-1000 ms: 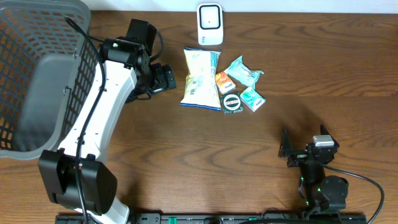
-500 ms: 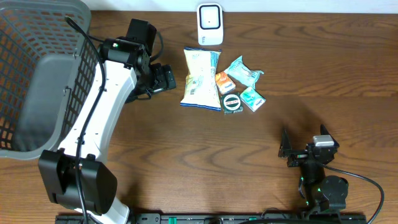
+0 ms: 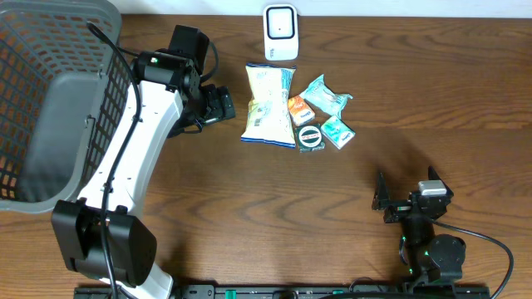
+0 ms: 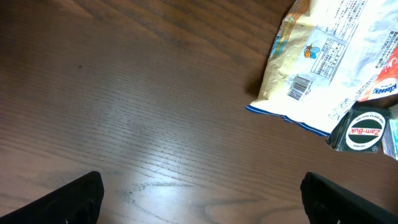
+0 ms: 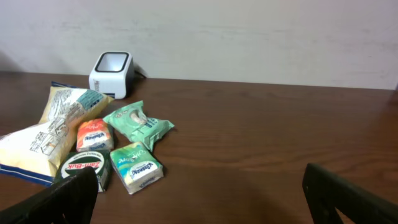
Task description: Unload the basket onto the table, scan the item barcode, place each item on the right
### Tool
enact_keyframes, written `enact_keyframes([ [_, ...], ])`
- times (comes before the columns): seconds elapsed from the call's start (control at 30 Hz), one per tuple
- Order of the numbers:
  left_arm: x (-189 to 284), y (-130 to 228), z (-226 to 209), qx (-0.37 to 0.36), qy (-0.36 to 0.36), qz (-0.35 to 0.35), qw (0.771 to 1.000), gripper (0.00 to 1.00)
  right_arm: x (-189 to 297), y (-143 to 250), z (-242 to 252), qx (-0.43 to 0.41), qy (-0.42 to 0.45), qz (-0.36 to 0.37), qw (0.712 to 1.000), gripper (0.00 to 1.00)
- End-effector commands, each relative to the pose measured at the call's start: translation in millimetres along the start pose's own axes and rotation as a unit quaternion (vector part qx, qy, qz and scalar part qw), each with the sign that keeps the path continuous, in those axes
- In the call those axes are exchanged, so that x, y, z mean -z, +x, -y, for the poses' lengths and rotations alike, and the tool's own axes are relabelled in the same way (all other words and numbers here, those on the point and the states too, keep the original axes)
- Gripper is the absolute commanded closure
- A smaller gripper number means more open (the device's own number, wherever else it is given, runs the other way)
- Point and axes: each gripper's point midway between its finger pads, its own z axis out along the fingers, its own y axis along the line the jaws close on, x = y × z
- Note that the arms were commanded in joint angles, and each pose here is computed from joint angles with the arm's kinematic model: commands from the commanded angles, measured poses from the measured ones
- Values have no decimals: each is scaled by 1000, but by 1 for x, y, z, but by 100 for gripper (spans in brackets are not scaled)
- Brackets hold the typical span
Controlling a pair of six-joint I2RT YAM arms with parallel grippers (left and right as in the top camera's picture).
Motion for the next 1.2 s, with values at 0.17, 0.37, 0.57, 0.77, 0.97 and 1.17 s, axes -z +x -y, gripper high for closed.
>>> enact_keyframes([
  [0.17, -4, 3, -3, 8, -6, -8, 1000, 0, 2, -3, -28, -121, -82, -3, 989, 1],
  [0.37, -4, 3, -3, 8, -6, -8, 1000, 0, 4, -4, -34, -352, -98, -26, 931, 1],
  [0.57, -4, 3, -3, 8, -6, -8, 1000, 0, 5, -9, -38, -602, -102, -53, 790, 1],
  [0.77, -4, 3, -3, 8, -6, -8, 1000, 1, 17, -82, -28, -607, -171, 80, 772, 1],
  [0.97, -4, 3, -3, 8, -6, -8, 1000, 0, 47, -147, 21, -601, -138, 270, 740, 1],
  [1.17, -4, 3, -3, 8, -6, -8, 1000, 0, 66, -220, 13, -440, -124, 319, 830, 1],
])
